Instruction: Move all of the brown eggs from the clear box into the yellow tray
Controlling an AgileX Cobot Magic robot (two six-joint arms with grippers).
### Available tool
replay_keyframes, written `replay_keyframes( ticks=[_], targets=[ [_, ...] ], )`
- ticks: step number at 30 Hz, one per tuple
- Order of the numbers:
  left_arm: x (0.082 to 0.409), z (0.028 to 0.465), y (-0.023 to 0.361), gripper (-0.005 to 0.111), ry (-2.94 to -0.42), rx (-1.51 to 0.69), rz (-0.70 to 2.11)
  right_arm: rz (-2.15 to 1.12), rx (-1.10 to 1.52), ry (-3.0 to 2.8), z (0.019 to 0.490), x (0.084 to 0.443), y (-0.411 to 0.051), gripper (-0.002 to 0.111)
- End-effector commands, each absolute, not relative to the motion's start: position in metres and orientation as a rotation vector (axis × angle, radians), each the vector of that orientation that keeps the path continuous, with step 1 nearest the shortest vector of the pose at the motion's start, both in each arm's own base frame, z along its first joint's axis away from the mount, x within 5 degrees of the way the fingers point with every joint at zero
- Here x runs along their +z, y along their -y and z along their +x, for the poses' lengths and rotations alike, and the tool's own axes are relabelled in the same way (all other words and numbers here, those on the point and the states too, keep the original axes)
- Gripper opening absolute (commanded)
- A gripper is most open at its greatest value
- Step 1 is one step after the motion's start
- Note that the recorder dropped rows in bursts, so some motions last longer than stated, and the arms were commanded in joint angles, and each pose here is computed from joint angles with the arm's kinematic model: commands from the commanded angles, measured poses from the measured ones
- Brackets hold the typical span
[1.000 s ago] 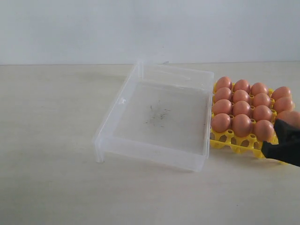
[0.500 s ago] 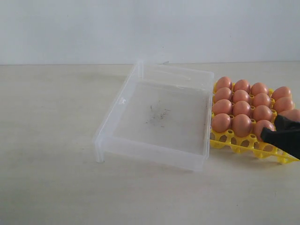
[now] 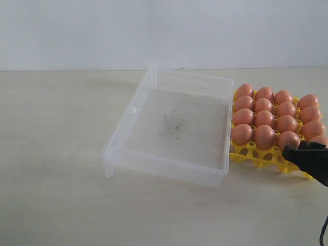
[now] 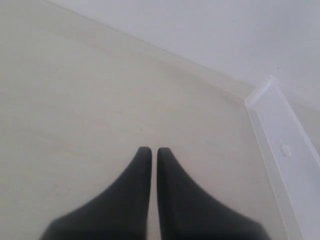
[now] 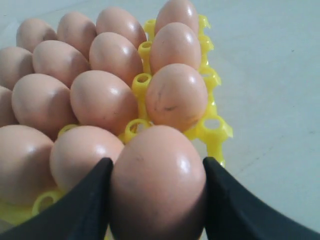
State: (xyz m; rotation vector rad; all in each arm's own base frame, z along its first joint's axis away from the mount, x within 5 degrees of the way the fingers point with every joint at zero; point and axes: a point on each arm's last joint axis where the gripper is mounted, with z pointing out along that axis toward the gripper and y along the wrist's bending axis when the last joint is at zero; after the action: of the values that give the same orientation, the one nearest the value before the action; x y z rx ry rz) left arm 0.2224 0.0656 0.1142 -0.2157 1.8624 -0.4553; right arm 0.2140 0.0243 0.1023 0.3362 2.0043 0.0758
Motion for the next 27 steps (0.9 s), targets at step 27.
replay_keyframes(
  ticks=[27],
  targets=[
    [0.117, 0.222, -0.064, 0.004, -1.849, -0.456, -0.199, 0.371, -0.095, -2.085, 0.232, 0.089, -0.019, 0.0]
  ],
)
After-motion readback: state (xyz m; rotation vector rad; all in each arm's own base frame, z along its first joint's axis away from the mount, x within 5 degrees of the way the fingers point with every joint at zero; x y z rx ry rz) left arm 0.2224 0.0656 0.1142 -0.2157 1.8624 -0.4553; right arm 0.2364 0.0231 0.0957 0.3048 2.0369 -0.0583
